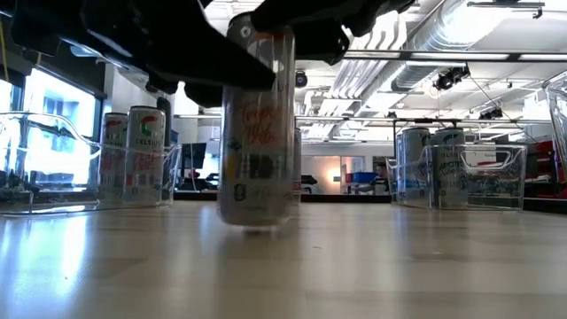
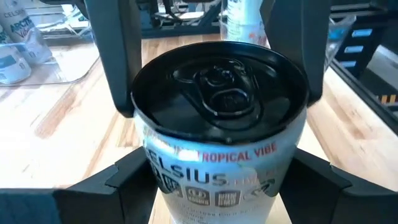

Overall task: Sort soda cans
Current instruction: Put the white-yellow soda can into the bottom transparent bin

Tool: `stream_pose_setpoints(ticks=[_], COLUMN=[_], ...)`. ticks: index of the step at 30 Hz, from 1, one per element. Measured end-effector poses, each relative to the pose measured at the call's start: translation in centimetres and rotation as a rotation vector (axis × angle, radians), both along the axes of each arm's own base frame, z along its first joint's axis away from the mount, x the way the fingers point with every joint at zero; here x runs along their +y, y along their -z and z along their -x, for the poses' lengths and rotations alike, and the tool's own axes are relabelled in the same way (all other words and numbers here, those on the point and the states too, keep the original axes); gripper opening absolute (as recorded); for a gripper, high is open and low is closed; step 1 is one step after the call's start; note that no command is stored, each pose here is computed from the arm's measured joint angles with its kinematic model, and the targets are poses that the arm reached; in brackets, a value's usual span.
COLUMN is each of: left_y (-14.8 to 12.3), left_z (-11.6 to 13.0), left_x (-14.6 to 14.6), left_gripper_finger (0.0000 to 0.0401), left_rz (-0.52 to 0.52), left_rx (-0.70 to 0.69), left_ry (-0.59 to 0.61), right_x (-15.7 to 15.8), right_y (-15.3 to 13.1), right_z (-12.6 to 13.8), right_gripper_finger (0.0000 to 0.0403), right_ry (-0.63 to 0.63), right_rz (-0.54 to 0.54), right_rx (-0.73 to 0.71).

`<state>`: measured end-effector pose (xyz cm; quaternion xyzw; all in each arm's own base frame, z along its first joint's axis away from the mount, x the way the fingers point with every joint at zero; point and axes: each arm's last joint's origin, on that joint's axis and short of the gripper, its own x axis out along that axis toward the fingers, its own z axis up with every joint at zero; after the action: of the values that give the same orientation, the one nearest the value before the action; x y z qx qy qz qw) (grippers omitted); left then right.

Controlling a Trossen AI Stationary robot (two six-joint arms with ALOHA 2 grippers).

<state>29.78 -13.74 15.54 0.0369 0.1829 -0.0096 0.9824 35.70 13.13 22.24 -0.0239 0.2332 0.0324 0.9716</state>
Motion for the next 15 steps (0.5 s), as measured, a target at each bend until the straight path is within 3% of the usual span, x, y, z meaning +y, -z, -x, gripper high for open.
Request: stream_pose_setpoints(ticks=[11,15], left_y=[0.3,0.3], left_z=[0.3,0.2], left_x=[0.0,0.0], left_gripper_finger=[0.0266,0.0276], left_rz=[-0.01,0.035], left_rx=[0.027,0.034], left_ry=[-0.001,0.03], right_x=[0.3,0.6], right_y=[2.2,2.1], right_z=[-1.4,-1.3], right_gripper_finger=[0.0277,0.0254], right_ry=[0.025,0.021], right_rz=[-0.045,-0.046], right_rx=[-0.014,-0.029])
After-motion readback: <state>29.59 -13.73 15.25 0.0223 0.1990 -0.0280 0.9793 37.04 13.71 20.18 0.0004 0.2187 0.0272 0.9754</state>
